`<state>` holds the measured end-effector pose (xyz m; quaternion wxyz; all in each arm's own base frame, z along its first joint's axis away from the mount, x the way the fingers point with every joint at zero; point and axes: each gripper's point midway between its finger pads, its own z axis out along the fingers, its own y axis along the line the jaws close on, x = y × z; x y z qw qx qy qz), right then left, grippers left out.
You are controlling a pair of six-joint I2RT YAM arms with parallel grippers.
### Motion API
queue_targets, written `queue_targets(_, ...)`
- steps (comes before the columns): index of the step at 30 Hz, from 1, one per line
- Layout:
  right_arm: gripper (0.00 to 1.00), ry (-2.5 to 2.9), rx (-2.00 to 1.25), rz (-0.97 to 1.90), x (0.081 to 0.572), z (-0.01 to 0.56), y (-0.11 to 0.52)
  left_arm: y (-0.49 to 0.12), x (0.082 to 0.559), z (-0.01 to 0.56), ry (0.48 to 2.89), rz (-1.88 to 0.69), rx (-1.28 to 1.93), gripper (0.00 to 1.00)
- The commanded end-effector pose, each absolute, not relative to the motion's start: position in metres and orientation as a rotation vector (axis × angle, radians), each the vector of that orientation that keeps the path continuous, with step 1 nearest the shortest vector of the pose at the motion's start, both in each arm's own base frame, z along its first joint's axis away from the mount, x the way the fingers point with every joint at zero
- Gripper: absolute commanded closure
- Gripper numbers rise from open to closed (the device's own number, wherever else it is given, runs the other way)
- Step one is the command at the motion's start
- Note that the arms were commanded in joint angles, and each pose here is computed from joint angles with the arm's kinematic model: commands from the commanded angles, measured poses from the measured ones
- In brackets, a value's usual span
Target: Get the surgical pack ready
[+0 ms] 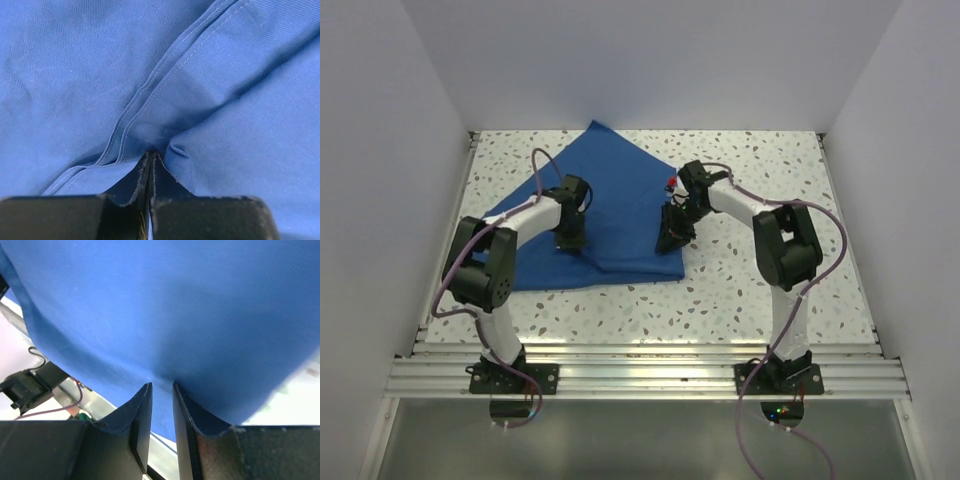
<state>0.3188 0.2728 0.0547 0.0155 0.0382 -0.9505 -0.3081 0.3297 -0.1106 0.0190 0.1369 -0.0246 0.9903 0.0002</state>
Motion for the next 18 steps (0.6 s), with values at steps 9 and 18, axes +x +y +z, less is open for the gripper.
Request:
queue_targets(9, 0.66, -3.138, 0.266, -0.981, 0.359, 0.128, 0.26, 0.003, 0.366, 0.104, 2.601, 0.128, -0.478, 0.34)
queue_targets(18, 0.36, -3.129, 0.372, -1.175, 0.334, 0.167, 0.284, 0.103, 0.366, 0.084, 2.48, 0.204, -0.871, 0.28)
